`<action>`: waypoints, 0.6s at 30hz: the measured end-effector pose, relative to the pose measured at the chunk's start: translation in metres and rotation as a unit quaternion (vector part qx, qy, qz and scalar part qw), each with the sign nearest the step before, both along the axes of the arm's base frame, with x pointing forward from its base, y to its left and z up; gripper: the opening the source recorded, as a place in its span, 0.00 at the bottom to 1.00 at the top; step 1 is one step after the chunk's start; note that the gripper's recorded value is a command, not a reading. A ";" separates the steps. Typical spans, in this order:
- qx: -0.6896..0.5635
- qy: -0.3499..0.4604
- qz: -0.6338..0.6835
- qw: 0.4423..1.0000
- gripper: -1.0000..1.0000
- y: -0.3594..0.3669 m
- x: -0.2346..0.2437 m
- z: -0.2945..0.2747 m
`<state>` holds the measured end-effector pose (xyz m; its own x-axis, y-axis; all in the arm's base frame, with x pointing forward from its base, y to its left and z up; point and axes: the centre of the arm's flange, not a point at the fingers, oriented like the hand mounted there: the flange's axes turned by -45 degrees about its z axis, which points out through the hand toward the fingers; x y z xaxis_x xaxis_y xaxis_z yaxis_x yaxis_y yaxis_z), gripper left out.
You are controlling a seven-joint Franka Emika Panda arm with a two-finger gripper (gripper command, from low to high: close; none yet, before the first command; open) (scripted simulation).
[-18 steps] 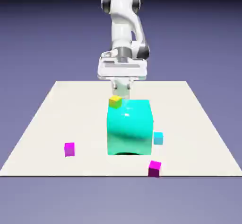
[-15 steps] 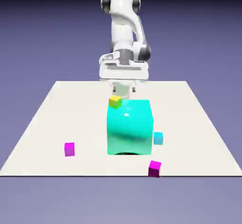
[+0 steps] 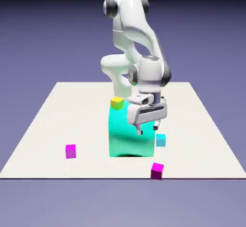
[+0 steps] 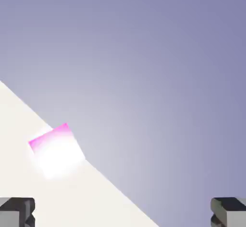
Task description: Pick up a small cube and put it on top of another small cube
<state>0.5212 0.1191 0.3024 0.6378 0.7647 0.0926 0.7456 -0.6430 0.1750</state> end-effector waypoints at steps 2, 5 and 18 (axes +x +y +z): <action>-0.017 0.031 0.038 0.999 0.50 0.012 0.008 -0.023; -0.041 0.077 0.096 0.992 0.50 0.031 0.016 -0.059; -0.071 0.141 0.175 0.972 0.00 0.048 0.019 -0.181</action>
<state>0.5401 0.1666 0.1218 0.3219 0.9314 -0.1698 0.9452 -0.3266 0.0001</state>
